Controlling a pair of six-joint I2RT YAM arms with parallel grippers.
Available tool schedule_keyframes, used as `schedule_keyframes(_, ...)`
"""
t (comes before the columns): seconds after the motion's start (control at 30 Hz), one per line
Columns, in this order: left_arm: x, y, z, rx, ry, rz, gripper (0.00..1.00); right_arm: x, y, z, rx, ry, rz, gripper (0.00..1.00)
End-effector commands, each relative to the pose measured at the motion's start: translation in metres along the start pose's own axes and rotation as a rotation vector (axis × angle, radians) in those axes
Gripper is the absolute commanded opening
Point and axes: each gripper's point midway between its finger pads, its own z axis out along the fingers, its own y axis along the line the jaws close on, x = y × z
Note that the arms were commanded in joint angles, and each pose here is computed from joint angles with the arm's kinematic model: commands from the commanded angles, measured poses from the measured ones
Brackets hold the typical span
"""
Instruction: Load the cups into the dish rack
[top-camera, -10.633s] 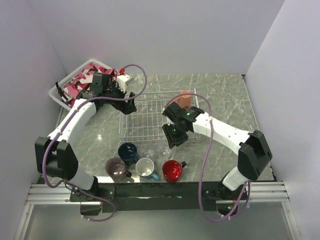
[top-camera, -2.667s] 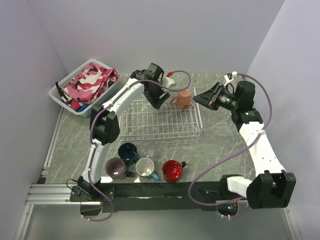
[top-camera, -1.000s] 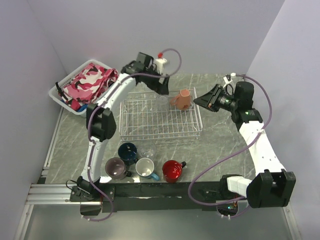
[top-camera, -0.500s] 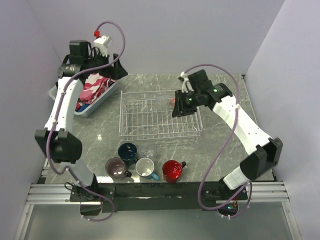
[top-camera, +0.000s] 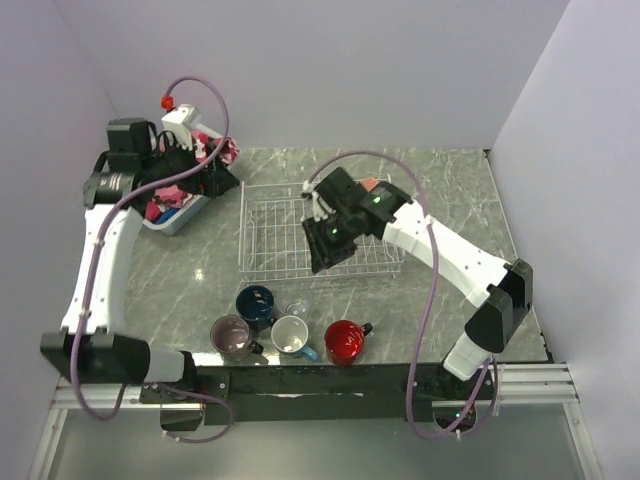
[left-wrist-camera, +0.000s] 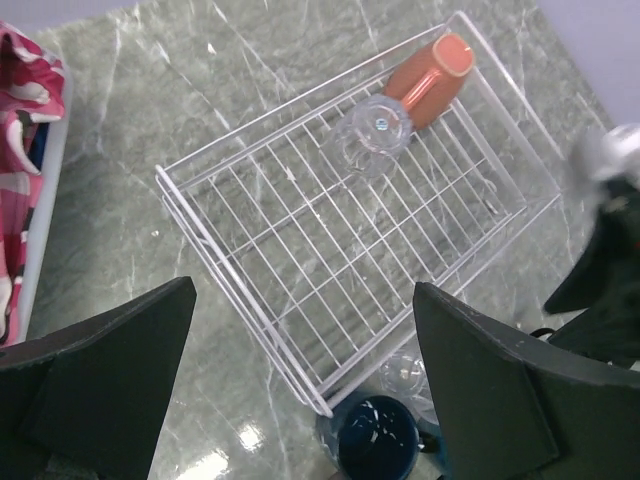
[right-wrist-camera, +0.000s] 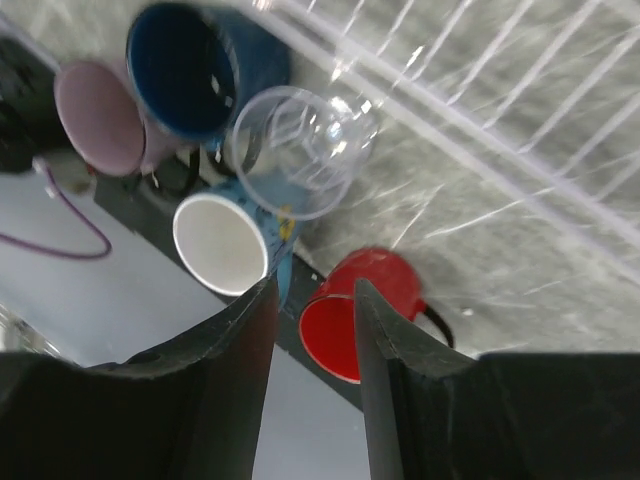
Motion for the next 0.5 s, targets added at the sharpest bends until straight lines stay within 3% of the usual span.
schedule_keyframes(0.0, -0.003, -0.025, -0.036, -0.025, -0.064, 0.006, 0.96, 0.015, 0.021, 0.015, 0.007, 0.011, -0.052, 0.45)
schedule_keyframes(0.47, 0.028, -0.04, -0.065, -0.057, -0.034, 0.037, 0.96, 0.035, 0.007, 0.072, 0.12, -0.016, 0.015, 0.42)
